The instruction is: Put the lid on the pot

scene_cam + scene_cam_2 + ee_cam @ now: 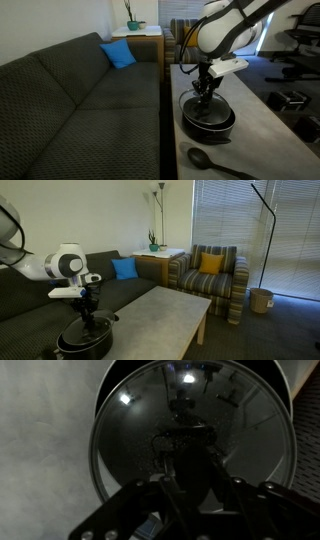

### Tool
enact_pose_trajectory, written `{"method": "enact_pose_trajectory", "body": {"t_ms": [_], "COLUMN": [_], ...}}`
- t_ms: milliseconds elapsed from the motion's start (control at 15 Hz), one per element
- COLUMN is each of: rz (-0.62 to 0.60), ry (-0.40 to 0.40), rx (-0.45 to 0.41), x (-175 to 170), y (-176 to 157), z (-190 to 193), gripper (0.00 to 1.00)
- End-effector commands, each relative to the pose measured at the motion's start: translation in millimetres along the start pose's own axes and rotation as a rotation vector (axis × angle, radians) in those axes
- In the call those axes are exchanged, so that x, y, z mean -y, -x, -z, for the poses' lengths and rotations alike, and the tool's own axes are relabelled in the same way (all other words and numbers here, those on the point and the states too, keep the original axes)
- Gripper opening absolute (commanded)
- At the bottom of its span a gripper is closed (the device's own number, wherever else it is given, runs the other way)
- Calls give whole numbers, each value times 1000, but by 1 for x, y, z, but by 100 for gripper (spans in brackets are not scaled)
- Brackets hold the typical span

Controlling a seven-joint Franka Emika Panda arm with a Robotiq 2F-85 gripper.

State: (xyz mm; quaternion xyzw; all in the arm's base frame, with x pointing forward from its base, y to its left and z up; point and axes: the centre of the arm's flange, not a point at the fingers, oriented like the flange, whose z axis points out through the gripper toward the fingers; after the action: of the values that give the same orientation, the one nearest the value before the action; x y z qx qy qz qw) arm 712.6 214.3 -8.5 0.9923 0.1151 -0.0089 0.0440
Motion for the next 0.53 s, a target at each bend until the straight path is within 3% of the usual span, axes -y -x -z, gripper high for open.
{"method": "enact_pose_trajectory", "body": {"t_ms": [0, 467], "rz": [-4, -23], "ry": [-34, -11], "rx": [11, 66], "x": [-6, -1], "y": [1, 12], "z": [5, 2], "gripper": [14, 14]}}
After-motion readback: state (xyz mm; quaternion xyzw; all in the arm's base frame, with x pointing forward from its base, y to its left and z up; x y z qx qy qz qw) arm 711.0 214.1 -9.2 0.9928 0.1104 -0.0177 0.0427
